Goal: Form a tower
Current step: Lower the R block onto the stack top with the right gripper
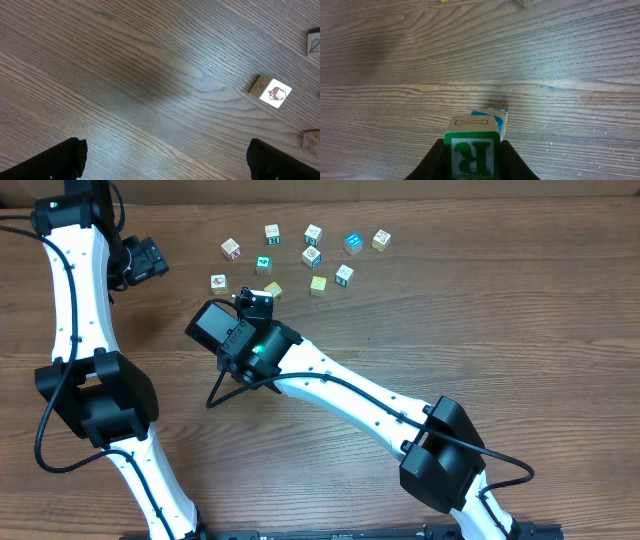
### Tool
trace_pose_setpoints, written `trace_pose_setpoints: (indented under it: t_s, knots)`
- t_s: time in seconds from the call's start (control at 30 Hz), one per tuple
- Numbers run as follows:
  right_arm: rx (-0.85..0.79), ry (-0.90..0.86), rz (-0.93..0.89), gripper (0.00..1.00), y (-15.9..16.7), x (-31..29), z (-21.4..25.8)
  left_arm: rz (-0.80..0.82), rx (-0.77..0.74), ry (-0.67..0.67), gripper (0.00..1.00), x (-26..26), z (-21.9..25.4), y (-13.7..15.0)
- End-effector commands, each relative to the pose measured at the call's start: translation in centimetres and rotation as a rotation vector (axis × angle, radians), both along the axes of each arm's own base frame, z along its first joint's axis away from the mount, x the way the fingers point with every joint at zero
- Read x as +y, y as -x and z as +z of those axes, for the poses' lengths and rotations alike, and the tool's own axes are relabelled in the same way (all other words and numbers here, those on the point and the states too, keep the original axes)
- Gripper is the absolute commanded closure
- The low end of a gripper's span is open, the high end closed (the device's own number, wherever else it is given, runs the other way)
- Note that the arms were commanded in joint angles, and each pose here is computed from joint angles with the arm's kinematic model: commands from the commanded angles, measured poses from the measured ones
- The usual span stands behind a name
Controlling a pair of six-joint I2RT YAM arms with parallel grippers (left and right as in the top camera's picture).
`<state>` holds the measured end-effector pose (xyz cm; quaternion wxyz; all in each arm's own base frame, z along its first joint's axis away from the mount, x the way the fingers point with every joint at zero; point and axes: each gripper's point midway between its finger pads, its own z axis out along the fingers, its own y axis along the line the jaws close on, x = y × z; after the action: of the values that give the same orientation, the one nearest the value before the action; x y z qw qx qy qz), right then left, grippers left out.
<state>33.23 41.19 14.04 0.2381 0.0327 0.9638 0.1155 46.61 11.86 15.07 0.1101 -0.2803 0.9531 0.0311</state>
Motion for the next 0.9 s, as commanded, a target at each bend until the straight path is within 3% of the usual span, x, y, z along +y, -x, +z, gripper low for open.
trace_pose_setpoints:
  t_s: [0.0, 0.87]
  knots:
    - [-0.019, 0.007, -0.015, 0.96, -0.5, -0.35, 0.14, -0.003, -0.019, -0.004, 0.0, -0.54, 0.65, -0.32]
    - [-0.005, 0.027, -0.015, 0.92, -0.32, -0.7, -0.33, -0.002, -0.019, -0.004, 0.0, -0.53, 0.65, -0.32]
